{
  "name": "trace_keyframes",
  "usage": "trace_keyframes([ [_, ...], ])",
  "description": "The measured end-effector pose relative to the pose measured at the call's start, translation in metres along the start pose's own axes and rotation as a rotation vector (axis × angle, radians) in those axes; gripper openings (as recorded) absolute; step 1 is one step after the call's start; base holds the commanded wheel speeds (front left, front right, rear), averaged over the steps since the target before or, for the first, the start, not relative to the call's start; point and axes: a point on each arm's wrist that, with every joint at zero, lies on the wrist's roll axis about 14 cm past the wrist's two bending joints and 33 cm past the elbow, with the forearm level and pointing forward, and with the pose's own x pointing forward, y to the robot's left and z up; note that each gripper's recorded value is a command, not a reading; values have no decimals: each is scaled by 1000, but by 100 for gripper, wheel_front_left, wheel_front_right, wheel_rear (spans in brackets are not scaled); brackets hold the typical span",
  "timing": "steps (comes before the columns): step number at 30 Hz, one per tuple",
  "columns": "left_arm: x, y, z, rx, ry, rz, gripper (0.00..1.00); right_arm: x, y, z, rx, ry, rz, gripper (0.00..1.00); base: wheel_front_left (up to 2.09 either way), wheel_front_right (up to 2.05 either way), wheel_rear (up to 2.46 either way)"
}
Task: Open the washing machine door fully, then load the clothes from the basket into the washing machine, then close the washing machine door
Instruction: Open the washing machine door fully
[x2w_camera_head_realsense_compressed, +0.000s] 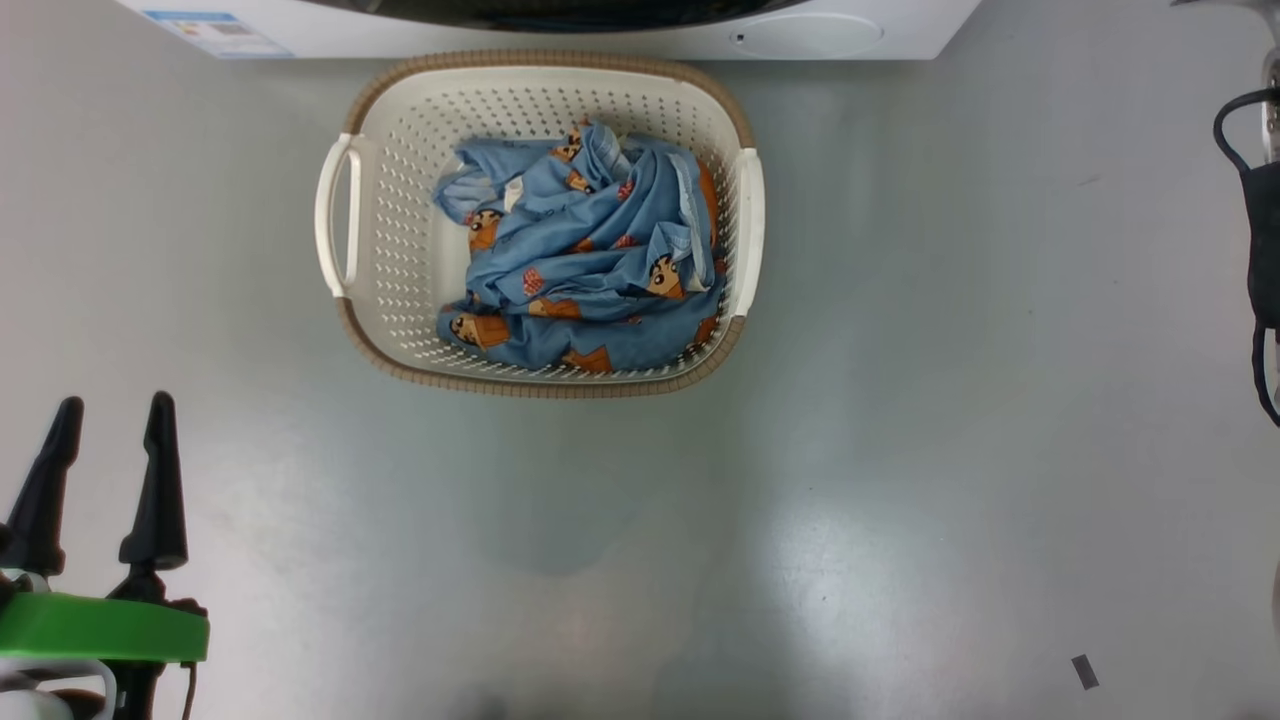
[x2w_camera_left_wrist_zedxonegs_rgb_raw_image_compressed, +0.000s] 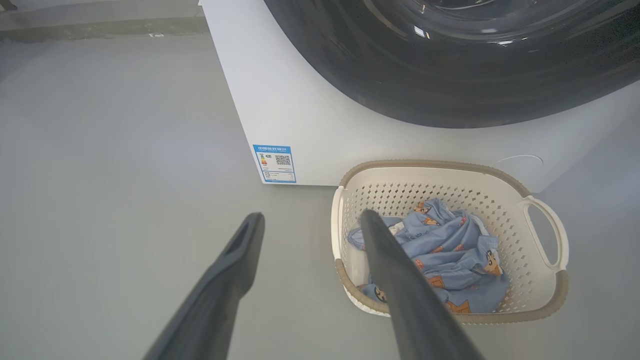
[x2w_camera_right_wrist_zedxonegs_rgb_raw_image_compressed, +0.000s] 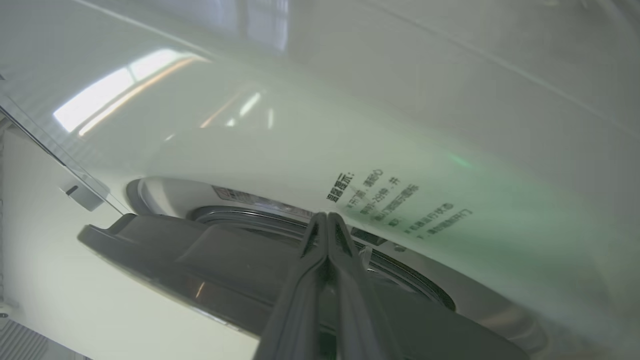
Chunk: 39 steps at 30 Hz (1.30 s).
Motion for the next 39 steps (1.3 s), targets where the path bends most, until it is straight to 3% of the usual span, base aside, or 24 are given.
trace_keyframes([
  [17,-7,14,-8,-16,16,65,100,10,-3,-8,-4,48,18,0,0,0,0],
  [39,-18,21,-11,-12,34,92,100,22,4,-19,79,69,56,0,0,0,0],
])
